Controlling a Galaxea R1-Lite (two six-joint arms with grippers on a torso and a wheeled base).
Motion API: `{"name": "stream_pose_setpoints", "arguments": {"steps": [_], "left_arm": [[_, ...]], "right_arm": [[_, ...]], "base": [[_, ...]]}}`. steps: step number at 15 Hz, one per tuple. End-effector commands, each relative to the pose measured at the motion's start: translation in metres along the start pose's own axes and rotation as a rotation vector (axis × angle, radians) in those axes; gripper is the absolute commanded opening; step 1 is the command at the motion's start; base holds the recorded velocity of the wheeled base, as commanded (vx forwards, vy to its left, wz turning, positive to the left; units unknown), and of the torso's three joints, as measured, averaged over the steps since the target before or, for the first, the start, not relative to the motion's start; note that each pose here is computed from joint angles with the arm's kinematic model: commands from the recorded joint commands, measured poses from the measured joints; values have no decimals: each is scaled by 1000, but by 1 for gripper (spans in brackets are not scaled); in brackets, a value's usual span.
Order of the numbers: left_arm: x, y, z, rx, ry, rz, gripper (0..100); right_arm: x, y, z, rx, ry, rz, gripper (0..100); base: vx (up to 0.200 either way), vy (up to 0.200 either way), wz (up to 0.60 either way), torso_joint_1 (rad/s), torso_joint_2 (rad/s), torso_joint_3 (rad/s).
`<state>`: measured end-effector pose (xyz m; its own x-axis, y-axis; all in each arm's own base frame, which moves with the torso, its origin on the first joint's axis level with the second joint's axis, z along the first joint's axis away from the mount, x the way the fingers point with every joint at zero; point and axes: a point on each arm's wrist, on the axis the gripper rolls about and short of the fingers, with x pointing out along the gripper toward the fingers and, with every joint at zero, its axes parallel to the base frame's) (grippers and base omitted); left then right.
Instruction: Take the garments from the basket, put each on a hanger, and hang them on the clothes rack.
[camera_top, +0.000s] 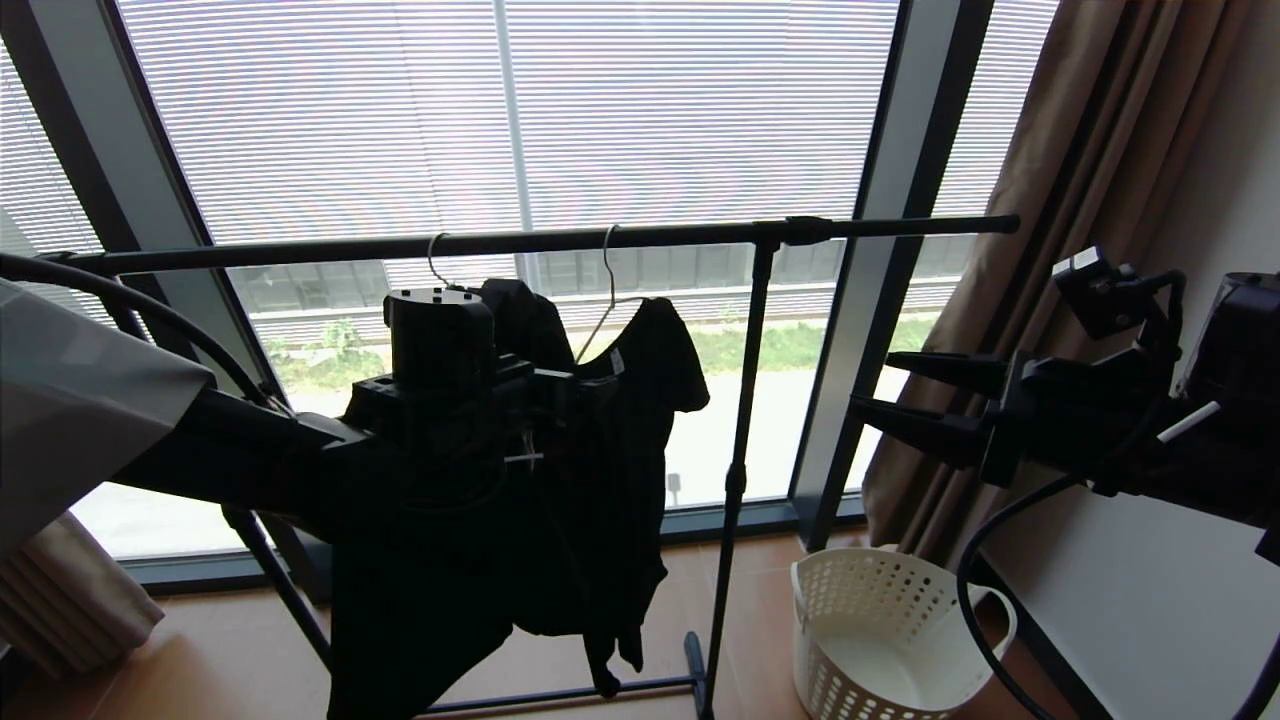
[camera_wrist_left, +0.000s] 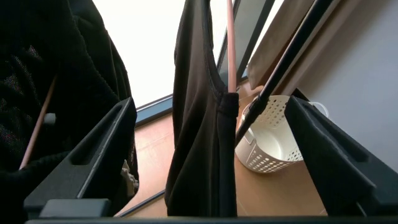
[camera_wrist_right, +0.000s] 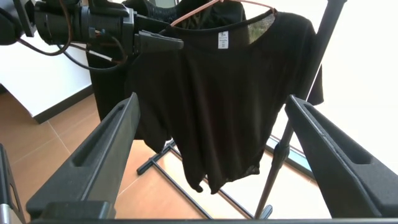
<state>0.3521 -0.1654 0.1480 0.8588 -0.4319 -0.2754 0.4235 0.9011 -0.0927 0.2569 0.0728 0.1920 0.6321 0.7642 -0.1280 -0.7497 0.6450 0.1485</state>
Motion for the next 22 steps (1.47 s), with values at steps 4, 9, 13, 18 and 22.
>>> {"name": "stream_pose_setpoints", "arguments": {"steps": [4,9,13,18,22], "left_arm": [[-63,-13,19,19,-56,-31,100],[-177,-13,8,249,-103,-20,100],[-245,-9,-16,248,-76,47,100],[-299,4,-76,276,-65,191,100],[-326,13,-103,267,-90,364,100]], "right_arm": [[-17,13,9,-53,-40,-4,100],[-83,60,4,-136,-118,-80,100],[-129,89,-4,-98,-78,-183,100],[-172,121,-49,-73,-53,-243,100],[-195,137,-67,-65,-51,-286,100]], "base": [[0,0,0,0,0,0],[0,0,0,0,0,0],[0,0,0,0,0,0],[0,0,0,0,0,0],[0,0,0,0,0,0]]}}
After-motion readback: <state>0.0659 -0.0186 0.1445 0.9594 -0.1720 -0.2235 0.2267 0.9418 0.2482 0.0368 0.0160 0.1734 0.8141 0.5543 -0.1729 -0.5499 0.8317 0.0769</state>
